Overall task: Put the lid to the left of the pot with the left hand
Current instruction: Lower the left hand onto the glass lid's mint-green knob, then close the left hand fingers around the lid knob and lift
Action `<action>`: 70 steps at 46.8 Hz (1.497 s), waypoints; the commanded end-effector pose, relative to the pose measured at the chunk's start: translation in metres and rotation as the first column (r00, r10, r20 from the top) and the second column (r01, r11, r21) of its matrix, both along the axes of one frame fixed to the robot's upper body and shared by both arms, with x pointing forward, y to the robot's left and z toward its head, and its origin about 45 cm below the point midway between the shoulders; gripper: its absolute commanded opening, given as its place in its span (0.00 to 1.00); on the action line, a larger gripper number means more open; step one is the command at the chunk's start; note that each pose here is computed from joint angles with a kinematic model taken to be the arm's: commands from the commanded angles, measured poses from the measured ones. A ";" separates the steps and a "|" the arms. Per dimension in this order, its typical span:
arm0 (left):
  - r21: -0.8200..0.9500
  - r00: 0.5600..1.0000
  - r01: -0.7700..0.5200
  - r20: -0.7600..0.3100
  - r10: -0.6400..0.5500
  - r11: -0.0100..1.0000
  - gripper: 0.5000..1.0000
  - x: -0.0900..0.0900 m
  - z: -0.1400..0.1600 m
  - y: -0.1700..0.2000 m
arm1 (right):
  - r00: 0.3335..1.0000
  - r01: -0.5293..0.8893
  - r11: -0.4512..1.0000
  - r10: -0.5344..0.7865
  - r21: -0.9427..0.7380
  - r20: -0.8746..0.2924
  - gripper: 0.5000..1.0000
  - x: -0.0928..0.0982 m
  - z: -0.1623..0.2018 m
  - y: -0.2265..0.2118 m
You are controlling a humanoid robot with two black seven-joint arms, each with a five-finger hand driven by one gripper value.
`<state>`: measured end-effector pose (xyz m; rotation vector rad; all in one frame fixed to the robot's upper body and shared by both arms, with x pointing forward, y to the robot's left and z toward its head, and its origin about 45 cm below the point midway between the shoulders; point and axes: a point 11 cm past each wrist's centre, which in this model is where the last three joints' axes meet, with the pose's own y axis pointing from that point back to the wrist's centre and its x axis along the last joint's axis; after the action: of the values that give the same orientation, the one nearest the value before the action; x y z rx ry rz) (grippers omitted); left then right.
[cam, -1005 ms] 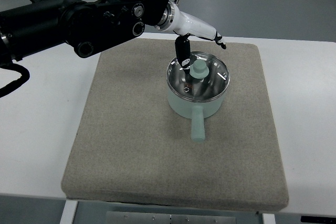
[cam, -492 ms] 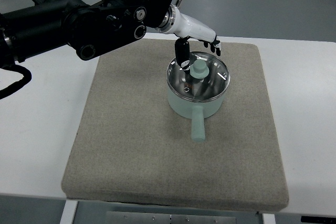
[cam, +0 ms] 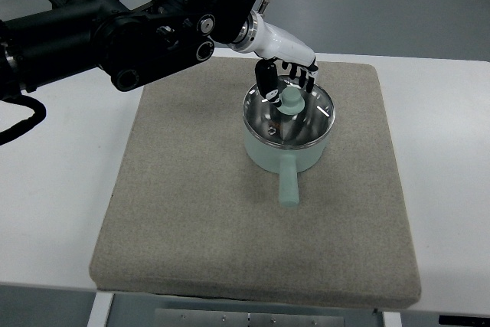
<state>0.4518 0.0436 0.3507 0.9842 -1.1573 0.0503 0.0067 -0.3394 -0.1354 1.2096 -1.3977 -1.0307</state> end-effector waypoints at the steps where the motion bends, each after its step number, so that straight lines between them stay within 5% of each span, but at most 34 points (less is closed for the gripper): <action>1: -0.001 1.000 0.000 -0.001 0.000 1.000 0.49 0.000 -0.001 0.000 | 1.000 0.000 1.000 0.000 0.000 0.000 0.85 0.000 0.000 0.000; 23: 0.011 1.000 0.015 0.003 -0.015 1.000 0.32 -0.003 -0.002 -0.002 | 1.000 0.000 1.000 0.000 0.000 0.000 0.85 0.000 0.000 0.000; 43: 0.043 0.999 0.031 0.032 -0.033 0.999 0.00 -0.004 -0.002 -0.001 | 1.000 0.000 1.000 0.000 0.000 0.000 0.85 0.000 0.000 0.000; 70: 0.050 0.998 0.032 0.048 -0.034 0.998 0.00 -0.003 0.008 -0.003 | 1.000 0.000 1.000 0.000 0.000 0.000 0.85 0.000 0.000 0.000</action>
<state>0.4488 0.0422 0.3548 1.0172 -1.2187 0.0142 0.0067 -0.3394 -0.1354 1.2097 -1.3979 -1.0306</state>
